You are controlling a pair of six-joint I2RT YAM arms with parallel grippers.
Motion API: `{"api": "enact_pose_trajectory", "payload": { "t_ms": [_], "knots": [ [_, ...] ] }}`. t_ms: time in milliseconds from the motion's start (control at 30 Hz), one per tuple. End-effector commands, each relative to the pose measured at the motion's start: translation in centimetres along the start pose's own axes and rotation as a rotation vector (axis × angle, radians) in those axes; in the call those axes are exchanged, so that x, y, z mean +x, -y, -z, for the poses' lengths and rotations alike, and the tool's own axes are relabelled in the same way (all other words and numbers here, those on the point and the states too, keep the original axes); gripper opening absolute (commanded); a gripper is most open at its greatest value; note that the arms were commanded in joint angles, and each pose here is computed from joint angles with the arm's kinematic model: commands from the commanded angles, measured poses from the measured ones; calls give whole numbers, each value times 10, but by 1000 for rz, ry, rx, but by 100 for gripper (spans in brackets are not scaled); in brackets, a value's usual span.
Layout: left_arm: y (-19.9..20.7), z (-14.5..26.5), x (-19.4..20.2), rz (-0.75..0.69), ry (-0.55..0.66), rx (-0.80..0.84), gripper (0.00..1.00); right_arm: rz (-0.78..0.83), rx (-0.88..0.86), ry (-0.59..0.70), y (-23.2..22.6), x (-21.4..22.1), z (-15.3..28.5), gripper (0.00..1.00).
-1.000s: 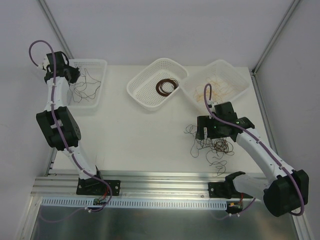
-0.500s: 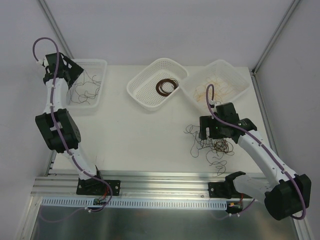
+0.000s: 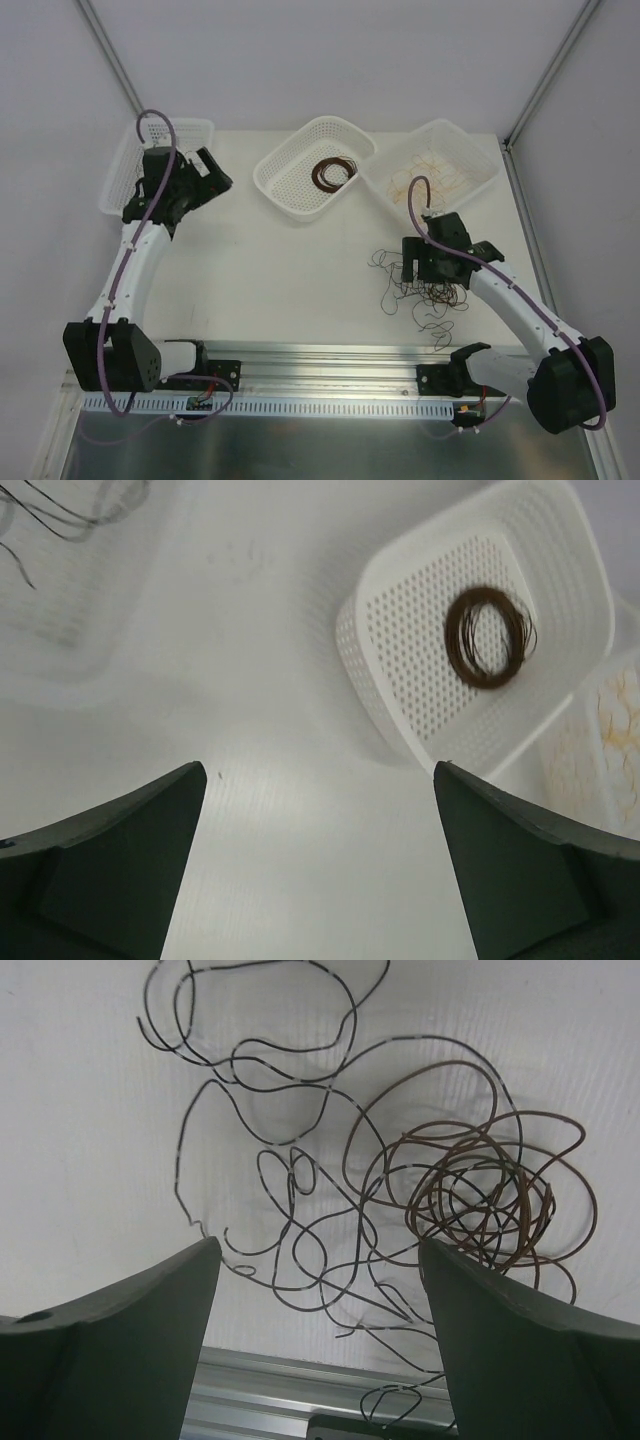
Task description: Untangle the cables
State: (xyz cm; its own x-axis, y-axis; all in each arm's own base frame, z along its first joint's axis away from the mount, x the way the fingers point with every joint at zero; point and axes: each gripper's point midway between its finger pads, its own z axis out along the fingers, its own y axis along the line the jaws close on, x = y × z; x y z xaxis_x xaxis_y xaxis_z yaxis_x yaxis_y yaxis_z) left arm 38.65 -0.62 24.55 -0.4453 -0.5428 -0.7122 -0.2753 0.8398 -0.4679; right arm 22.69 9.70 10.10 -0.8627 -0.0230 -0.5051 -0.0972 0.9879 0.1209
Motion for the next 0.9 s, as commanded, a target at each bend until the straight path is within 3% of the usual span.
{"api": "enact_pose_trajectory", "payload": {
  "t_ms": [0, 133, 200, 367, 600, 700, 867],
  "knots": [
    [31, 18, 69, -134, -136, 132, 99, -76, 45, -13, 5, 8, -16, 85],
    [41, 40, 140, -181, -267, 217, 99, -129, 86, -27, 11, 18, -34, 80],
    [44, 53, 156, -181, -281, 248, 99, -130, 78, -51, 9, 29, -45, 75],
    [34, 71, 214, -219, -379, 278, 99, -74, 12, -52, -17, 30, -63, 52],
    [20, 84, 252, -221, -436, 287, 99, 130, -141, -63, -113, 26, -67, 22],
    [15, 88, 258, -212, -438, 288, 99, 231, -235, -80, -165, 30, -63, 17],
    [10, 91, 265, -207, -444, 297, 99, 343, -318, -93, -210, 37, -50, 21]
  ]
}}
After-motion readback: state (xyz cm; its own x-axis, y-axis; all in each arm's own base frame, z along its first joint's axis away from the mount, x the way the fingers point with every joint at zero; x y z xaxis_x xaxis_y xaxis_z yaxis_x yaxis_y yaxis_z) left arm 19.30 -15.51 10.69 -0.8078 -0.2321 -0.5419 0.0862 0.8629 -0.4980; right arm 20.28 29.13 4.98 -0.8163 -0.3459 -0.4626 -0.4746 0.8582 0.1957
